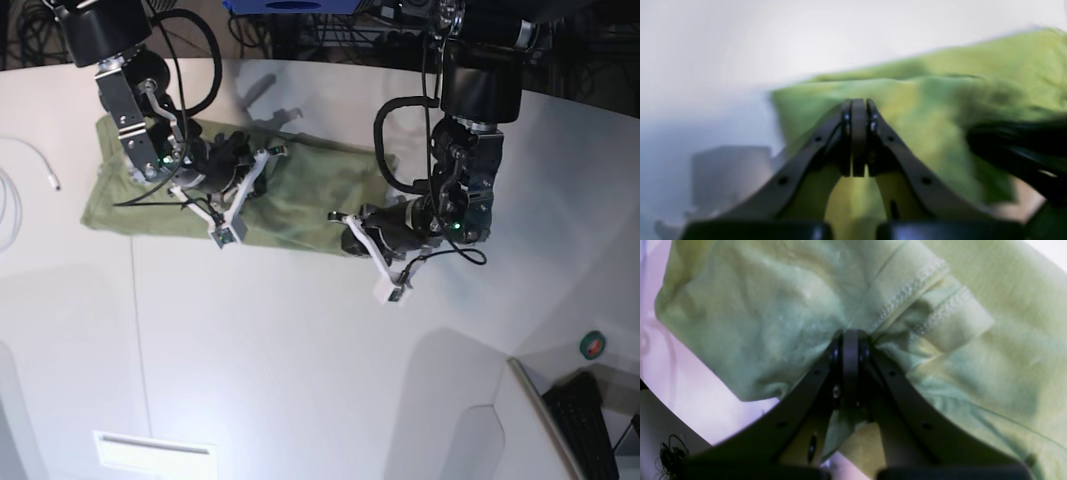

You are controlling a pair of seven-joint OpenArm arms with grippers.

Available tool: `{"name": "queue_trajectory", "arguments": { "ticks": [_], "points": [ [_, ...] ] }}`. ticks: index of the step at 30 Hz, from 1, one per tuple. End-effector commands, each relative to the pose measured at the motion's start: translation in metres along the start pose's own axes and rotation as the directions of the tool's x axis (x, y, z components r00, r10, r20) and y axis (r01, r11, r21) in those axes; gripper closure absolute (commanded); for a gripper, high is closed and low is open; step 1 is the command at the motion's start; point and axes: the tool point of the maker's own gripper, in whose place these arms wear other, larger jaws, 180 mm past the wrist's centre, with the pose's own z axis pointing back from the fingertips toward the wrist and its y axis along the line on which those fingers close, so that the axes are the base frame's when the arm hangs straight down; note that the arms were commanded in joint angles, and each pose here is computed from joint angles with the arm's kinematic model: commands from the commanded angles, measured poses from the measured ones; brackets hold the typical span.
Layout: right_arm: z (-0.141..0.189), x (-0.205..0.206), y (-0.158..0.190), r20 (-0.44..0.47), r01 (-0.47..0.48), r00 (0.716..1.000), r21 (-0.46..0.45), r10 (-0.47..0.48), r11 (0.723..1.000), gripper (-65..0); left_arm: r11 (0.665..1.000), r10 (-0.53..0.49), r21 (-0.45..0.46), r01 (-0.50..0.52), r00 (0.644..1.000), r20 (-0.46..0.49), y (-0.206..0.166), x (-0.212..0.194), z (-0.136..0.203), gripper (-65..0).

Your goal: Layout the t-shirt on the table in an organized manner, then fold the t-shirt properly

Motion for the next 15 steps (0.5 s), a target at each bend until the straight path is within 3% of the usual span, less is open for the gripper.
{"name": "queue_trajectory", "arguments": {
  "ticks": [1, 5, 10, 15],
  "points": [
    [0.001, -0.013, -0.008, -0.059, -0.016, 0.998, -0.031, 0.014, 0.999, 0.0, 1.000, -0.001, 0.000, 0.001, 1.000, 0.022, 0.002, 0.006, -0.001, 0.0],
    [0.001, -0.013, -0.008, -0.059, -0.016, 0.998, -0.031, 0.014, 0.999, 0.0, 1.000, 0.008, 0.026, -0.008, 1.000, 0.006, 0.016, -0.003, 0.002, 0.0],
    [0.001, -0.013, -0.008, -0.059, -0.016, 0.998, -0.031, 0.014, 0.999, 0.0, 1.000, -0.001, -0.018, 0.003, 0.993, 0.115, 0.002, 0.021, 0.028, 0.0],
    [0.001, -0.013, -0.008, -0.059, -0.016, 0.998, -0.031, 0.014, 0.999, 0.0, 0.999, -0.004, -0.047, 0.008, 0.995, 0.096, -0.011, 0.015, 0.029, 0.0]
  ]
}}
